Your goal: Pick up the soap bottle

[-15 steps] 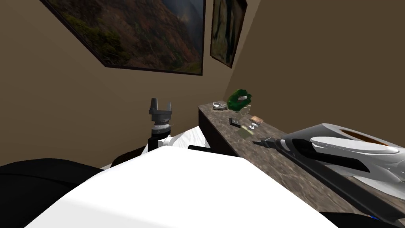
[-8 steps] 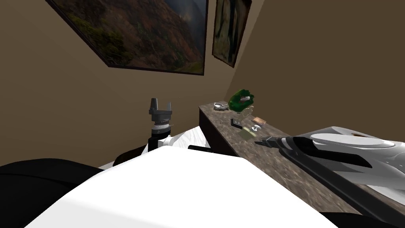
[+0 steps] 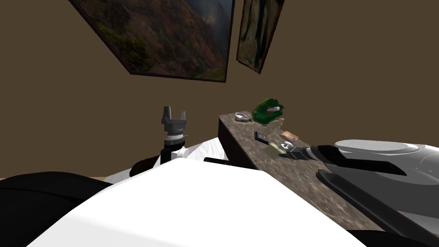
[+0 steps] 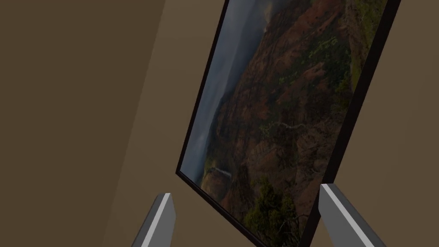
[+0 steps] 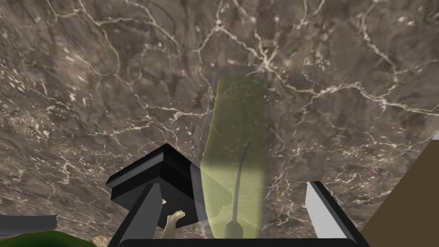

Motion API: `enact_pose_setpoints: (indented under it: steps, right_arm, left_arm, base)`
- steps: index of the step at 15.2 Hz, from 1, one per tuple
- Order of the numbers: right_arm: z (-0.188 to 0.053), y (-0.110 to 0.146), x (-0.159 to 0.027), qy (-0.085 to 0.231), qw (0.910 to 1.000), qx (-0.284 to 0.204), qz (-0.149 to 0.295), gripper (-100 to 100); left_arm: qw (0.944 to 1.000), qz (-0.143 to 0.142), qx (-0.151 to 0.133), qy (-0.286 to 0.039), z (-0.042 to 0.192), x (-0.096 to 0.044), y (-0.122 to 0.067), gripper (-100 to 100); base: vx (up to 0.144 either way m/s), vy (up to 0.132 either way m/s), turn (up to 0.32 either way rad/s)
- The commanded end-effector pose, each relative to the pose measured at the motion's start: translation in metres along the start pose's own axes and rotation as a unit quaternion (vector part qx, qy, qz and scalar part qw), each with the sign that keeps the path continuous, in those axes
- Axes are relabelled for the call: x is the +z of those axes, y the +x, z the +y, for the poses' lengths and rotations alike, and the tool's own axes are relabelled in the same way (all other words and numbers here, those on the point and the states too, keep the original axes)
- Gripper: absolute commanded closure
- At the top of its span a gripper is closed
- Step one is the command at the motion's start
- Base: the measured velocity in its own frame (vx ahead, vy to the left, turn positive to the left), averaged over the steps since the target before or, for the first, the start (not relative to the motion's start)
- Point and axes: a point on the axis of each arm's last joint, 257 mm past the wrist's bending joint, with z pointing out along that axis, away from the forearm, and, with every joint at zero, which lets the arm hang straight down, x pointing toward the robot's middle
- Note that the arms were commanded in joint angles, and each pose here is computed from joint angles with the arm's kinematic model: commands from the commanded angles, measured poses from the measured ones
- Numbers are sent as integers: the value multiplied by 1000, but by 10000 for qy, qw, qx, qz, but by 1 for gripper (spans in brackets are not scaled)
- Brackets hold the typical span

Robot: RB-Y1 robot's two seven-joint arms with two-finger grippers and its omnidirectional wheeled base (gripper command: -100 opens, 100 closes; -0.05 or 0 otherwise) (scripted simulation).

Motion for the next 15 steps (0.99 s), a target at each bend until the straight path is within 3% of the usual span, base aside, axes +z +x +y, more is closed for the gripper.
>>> enact_pose_setpoints:
  steps: [1, 4, 5, 6, 10, 14, 15]
  right_arm:
    - [1, 12, 4, 30, 10000, 50, -11, -100]
    - [3, 30, 11, 60, 9999, 132, -26, -100]
    - [-1, 21, 7, 73, 9999, 98, -35, -100]
    - [-1, 23, 7, 83, 9999, 95, -37, 100]
    - [0, 23, 8, 73, 9999, 96, -37, 100]
    - [-1, -2, 0, 5, 10000, -16, 4, 100]
    - [-1, 5, 2, 27, 10000, -2, -1, 100]
  left_arm:
    - [10000, 0, 0, 0, 0, 0, 0, 0]
    - [10000, 0, 0, 0, 0, 0, 0, 0]
    - [10000, 0, 0, 0, 0, 0, 0, 0]
    - [10000, 0, 0, 0, 0, 0, 0, 0]
    - [10000, 0, 0, 0, 0, 0, 0, 0]
    - [10000, 0, 1, 0, 0, 0, 0, 0]
    - [10000, 0, 0, 0, 0, 0, 0, 0]
  base:
    - [27, 8, 121]
    - [29, 0, 84]
    - [13, 4, 26]
    - [0, 0, 0]
    - [0, 0, 0]
    - [-28, -5, -109]
    - [-19, -3, -21]
